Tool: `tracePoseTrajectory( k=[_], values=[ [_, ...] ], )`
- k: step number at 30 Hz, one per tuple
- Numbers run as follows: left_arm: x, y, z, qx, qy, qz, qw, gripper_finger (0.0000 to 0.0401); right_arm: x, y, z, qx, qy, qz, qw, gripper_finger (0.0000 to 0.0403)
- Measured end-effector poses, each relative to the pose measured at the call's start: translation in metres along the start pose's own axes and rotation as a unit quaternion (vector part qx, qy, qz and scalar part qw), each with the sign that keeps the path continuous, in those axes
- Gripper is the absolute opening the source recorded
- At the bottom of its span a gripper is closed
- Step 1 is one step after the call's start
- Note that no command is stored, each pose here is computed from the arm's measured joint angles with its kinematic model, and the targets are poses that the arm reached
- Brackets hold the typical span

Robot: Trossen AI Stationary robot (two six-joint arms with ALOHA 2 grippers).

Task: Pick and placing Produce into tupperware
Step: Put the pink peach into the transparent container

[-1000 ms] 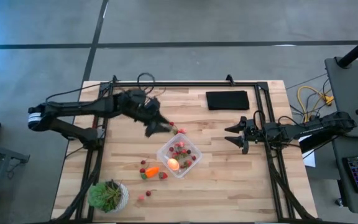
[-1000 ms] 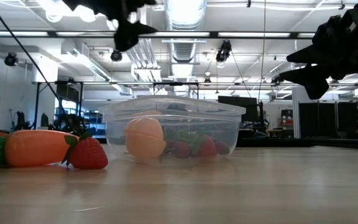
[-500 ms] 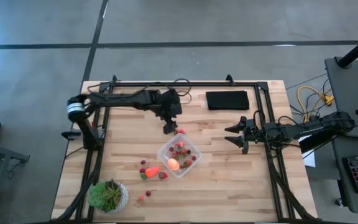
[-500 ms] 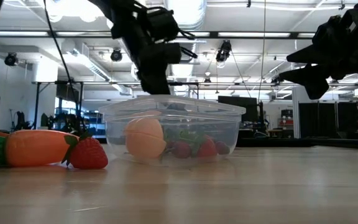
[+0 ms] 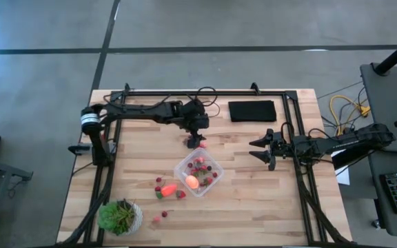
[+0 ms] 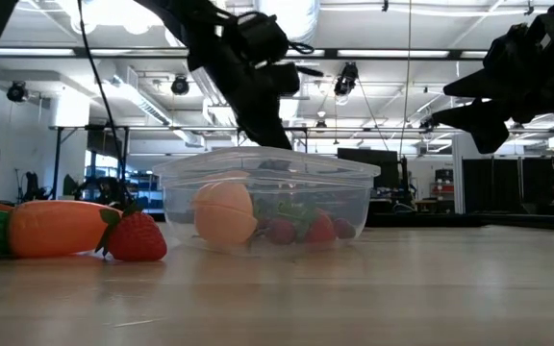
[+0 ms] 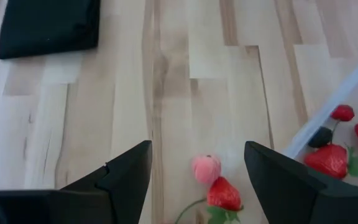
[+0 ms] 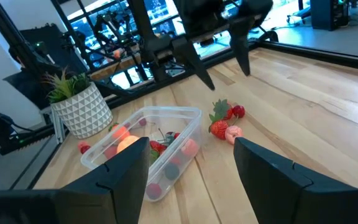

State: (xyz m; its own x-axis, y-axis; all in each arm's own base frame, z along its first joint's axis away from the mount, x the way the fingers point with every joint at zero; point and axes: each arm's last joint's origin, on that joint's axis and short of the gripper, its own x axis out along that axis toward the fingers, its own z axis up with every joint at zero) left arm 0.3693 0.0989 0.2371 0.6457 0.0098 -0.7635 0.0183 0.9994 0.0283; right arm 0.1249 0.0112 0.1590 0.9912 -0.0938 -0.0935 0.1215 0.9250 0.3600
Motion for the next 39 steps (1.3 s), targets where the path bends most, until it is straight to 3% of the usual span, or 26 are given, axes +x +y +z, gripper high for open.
tracePoseTrajectory(
  k=[5, 12, 20, 27, 39],
  values=[
    [0.022, 0.002, -0.007, -0.031, 0.024, -0.005, 0.999, 0.0241, 0.0, 0.0, 0.0, 0.0, 0.0, 0.0, 1.0, 0.0226],
    [0.045, 0.007, -0.014, -0.028, 0.035, -0.004, 0.999, 0.0241, 0.0, 0.0, 0.0, 0.0, 0.0, 0.0, 1.0, 0.0226],
    [0.049, 0.007, -0.02, -0.019, 0.051, -0.001, 0.999, 0.0241, 0.0, 0.0, 0.0, 0.0, 0.0, 0.0, 1.0, 0.0226],
    [0.057, 0.005, -0.022, 0.041, 0.053, -0.008, 0.998, 0.0241, 0.0, 0.0, 0.0, 0.0, 0.0, 0.0, 1.0, 0.0226],
    [0.075, -0.001, -0.033, 0.02, 0.085, -0.022, 0.996, 0.0241, 0.0, 0.0, 0.0, 0.0, 0.0, 0.0, 1.0, 0.0226]
  ],
)
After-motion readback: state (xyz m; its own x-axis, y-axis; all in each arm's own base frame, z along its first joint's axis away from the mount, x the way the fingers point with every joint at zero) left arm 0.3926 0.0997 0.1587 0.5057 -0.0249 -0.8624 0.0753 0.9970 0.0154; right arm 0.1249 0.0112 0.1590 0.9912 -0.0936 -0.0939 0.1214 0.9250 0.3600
